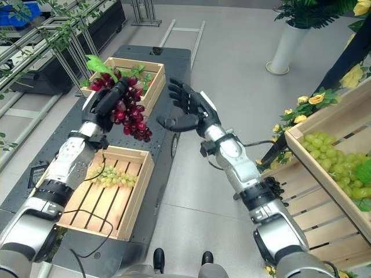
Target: Pick up the fruits from the basket on one side to the basket on the other side
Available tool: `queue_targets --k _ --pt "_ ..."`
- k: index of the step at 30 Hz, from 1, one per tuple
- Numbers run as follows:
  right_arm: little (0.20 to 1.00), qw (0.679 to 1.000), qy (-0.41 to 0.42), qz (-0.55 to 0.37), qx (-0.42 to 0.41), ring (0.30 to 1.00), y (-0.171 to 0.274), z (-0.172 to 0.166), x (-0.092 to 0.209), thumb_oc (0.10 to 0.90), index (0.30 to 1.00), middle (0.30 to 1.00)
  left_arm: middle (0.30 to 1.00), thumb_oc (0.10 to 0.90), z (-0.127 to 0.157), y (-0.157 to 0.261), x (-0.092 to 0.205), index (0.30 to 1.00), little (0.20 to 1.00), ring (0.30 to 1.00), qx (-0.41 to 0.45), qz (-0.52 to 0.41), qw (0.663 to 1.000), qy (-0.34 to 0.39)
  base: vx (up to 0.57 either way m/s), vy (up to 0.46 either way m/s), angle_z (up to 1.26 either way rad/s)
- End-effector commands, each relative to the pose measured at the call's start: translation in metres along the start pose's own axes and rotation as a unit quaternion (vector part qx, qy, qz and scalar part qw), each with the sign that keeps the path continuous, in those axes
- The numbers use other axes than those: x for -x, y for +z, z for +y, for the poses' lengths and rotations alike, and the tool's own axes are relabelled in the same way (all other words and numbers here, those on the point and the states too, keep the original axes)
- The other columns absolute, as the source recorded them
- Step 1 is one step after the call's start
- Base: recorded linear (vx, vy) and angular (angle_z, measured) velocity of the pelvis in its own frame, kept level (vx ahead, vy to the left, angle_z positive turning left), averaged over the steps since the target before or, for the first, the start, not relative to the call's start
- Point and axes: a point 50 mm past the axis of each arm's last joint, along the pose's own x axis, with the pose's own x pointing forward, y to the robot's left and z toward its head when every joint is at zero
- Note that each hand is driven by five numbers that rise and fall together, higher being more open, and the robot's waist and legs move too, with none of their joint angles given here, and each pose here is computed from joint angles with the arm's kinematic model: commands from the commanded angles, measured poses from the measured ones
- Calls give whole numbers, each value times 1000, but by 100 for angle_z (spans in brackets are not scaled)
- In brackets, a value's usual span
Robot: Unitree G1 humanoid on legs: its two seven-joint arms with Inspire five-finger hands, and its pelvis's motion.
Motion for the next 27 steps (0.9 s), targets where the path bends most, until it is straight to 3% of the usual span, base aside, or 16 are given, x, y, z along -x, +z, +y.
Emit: queue_targets --k 1,11,27 --pt "900 997 36 -40 -60 900 22 12 -20 800 900 900 300 400 -18 74 -36 300 300 300 9 -148 989 -18 -29 -21 -5" --pt "900 990 61 -29 -121 900 31 22 -38 800 900 900 300 400 -51 88 -49 300 300 300 -21 -159 985 -58 -17 -7 -7" --pt "900 987 61 -11 -148 900 33 33 -47 800 900 900 300 400 -81 113 -50 300 300 300 -69 -208 968 -119 2 1 0"
